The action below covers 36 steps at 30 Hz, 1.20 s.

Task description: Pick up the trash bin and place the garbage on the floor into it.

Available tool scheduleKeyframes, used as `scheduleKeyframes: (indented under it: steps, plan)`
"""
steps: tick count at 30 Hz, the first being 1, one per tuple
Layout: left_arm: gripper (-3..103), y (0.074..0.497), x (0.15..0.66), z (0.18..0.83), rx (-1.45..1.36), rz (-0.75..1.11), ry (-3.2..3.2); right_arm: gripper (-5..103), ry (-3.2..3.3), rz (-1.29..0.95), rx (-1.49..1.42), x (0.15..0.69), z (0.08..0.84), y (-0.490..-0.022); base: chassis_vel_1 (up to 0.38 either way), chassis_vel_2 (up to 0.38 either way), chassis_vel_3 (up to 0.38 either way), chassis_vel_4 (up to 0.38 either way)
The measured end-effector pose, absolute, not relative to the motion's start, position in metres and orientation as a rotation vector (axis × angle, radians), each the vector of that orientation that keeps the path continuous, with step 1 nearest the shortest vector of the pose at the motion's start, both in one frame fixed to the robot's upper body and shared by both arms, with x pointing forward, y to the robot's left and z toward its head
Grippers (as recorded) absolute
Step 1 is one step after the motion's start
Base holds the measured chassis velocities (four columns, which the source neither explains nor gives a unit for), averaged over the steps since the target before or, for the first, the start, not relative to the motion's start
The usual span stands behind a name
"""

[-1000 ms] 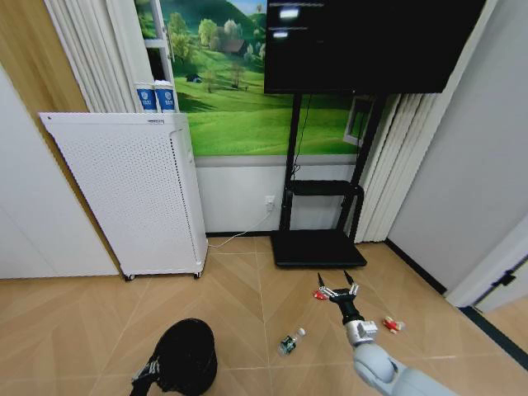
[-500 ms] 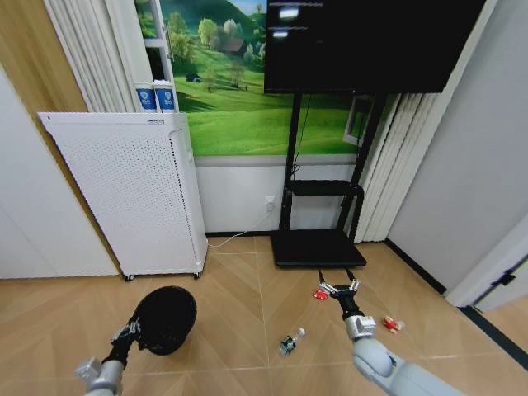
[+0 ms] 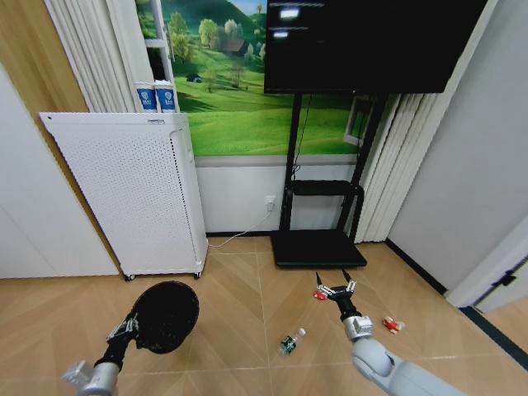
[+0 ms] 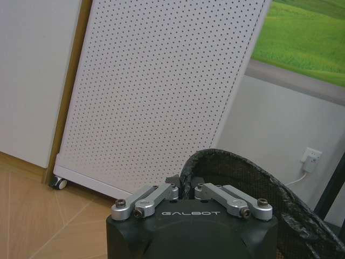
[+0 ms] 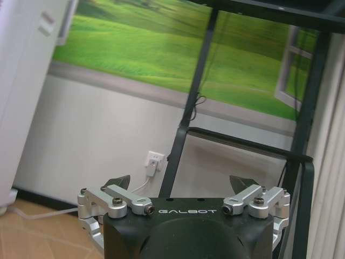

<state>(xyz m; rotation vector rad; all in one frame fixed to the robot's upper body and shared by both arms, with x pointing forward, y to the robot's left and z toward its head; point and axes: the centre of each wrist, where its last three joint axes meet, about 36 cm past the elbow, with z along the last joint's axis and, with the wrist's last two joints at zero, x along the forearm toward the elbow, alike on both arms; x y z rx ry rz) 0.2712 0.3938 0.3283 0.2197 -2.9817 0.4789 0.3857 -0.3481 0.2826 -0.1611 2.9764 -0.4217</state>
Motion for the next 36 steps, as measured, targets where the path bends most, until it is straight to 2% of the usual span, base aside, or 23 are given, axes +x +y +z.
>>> scheduleKeyframes:
  steps: [5,19,28,36]
  plan:
    - [7,0.386,0.270,0.319,0.178,0.490,-2.962,100,2.998,-0.557,-0.211,0.378,0.262,-0.368,0.000,0.000,0.000,0.000]
    - [7,0.372,0.244,0.309,0.169,0.505,-2.944,100,3.066,-0.470,-0.349,0.370,0.244,-0.354,-0.018,0.004,0.012,-0.008]
    - [7,0.362,0.233,0.301,0.174,0.510,-2.932,100,3.024,-0.502,-0.384,0.366,0.234,-0.358,-0.269,0.057,0.292,-0.081]
    - [7,0.356,0.200,0.293,0.185,0.498,-2.903,100,3.002,-0.543,-0.451,0.353,0.228,-0.349,-0.204,0.120,0.214,-0.129]
